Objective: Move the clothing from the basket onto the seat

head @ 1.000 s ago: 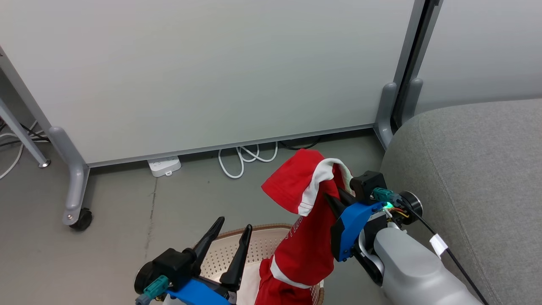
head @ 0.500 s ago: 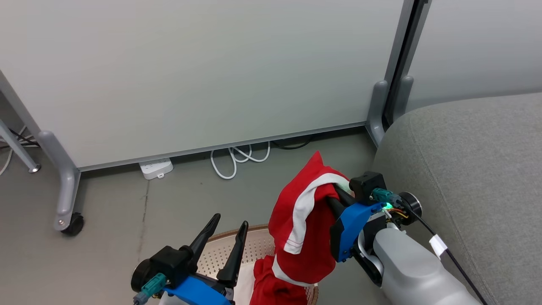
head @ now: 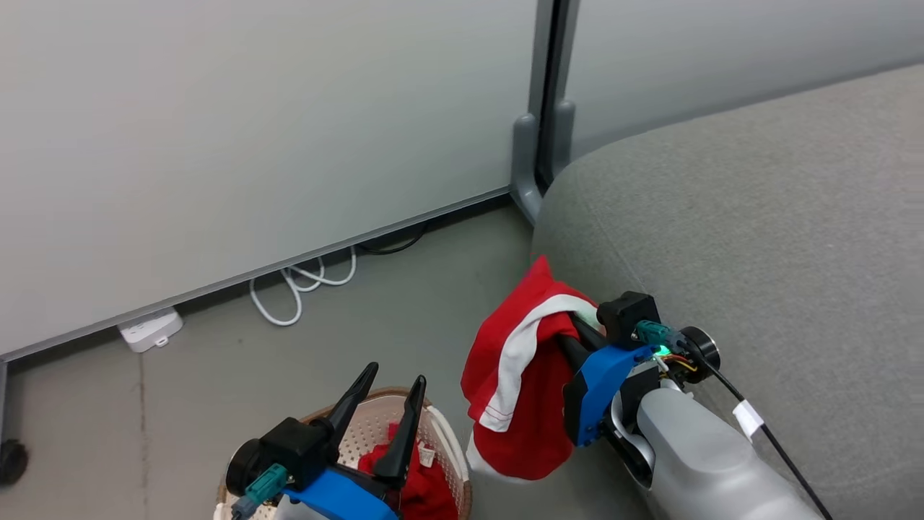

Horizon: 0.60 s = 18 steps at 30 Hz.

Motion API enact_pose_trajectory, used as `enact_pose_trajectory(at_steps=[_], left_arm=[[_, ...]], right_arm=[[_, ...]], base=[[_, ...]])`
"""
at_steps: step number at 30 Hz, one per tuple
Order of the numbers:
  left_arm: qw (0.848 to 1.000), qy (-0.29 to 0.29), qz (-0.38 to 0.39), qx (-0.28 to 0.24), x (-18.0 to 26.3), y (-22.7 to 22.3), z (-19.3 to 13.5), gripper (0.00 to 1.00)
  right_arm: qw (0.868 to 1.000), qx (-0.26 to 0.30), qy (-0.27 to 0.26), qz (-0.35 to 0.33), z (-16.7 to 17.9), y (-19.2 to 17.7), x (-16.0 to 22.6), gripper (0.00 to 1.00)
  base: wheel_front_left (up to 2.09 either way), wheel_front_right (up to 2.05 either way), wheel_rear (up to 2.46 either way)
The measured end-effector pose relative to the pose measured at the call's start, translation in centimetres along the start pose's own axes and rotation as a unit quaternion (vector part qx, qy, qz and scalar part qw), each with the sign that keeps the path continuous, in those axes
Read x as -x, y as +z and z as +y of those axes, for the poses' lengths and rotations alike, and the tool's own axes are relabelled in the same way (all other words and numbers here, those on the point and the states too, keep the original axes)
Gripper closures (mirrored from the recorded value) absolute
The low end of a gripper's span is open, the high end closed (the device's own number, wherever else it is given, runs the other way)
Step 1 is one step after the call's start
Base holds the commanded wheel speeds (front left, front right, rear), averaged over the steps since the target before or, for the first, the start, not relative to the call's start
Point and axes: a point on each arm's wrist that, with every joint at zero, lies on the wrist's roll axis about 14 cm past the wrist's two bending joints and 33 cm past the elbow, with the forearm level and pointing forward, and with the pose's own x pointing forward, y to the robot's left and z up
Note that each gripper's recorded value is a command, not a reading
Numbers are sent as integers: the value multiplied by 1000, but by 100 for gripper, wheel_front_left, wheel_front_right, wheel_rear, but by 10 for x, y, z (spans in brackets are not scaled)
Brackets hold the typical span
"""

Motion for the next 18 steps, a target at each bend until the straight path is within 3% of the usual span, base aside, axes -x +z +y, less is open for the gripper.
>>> enact_pose_trajectory(at_steps=[9,18], left_arm=[[996,-85,15,10,-31,-12,-49,0],[989,-144,28,17,-45,-21,-87,0]], right_arm=[[996,-20,-86,8,-55,-14,41,100],[989,-30,-143,14,-87,-24,74,100]], base=[[0,0,0],[0,0,0]])
